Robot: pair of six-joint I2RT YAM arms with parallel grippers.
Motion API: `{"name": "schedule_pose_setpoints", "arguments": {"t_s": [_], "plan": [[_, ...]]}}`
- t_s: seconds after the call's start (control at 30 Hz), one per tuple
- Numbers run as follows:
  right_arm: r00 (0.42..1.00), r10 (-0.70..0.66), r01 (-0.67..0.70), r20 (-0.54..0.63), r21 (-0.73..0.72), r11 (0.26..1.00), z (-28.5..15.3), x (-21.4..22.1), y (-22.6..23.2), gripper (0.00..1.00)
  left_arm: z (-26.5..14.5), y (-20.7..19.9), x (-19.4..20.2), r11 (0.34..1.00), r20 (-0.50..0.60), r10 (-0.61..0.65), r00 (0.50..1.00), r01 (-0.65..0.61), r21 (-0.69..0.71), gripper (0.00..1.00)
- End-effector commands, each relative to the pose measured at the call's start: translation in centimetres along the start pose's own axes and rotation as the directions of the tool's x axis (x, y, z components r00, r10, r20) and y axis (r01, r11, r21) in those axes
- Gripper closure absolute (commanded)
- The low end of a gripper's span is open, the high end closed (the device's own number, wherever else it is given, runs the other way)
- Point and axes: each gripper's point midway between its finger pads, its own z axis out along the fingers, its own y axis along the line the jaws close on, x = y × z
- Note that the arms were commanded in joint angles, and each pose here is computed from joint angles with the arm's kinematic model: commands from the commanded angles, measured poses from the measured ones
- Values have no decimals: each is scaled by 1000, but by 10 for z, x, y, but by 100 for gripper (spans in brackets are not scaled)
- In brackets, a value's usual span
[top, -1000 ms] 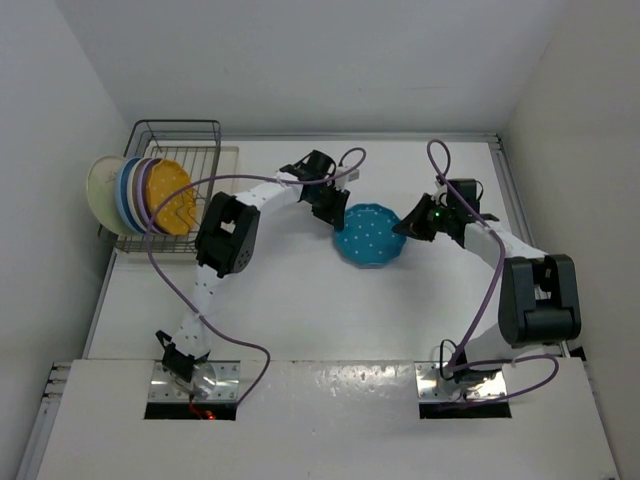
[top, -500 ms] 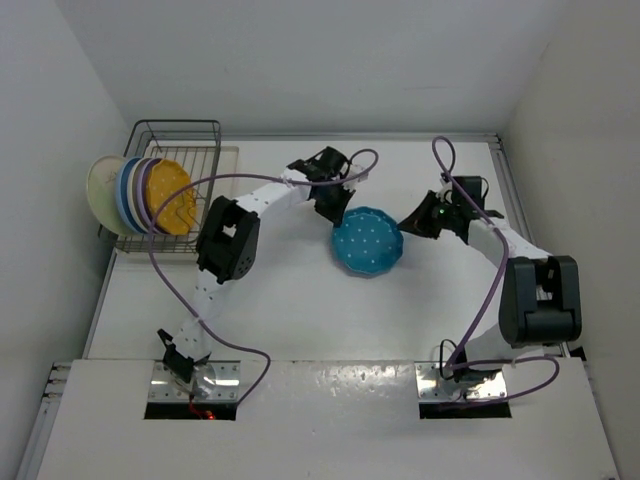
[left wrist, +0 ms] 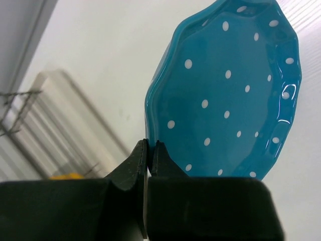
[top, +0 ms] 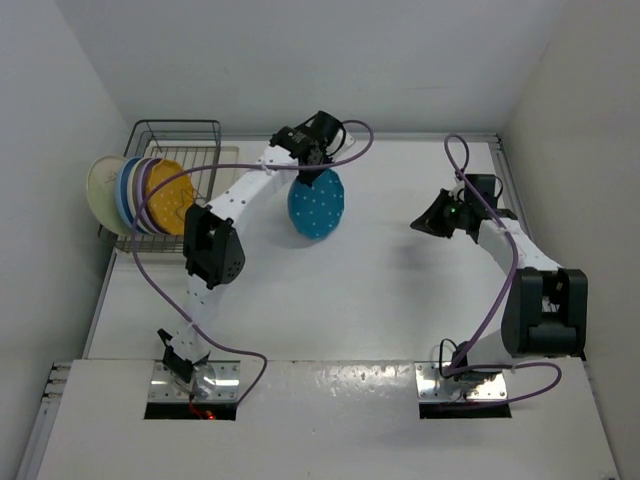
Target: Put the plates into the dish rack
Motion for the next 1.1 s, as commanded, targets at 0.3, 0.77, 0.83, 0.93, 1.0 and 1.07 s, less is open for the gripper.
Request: {"name": "schedule_pose_setpoints", "arguments": {"t_s": [0.3,0.77,0.83,0.93,1.0,1.07], "plan": [[999,-47,46,23,29,999,-12,-2,-1,100,-169,170,-2,809,122,-81,989,137,-571,100],[1000,-23,23,17,14,1000,-9,13,-5,100,-302,282,80,491,231,-221,948,313,-813,100],[999,-34,34,13,24,999,-8,17,-6,100,-306,290,96,471,213,-245,946,308,-827,100],[999,-51,51,13,37,998,-5,20,-8,100,-303,294,120,463,181,-274,944,295,-836,100],[999,-48,48,2,38,998,-3,24,-9,100,-289,292,129,489,155,-280,947,280,-826,100],[999,-42,42,-2,36,998,-1,25,-10,100,-276,293,142,504,134,-299,945,276,-818,100]]}}
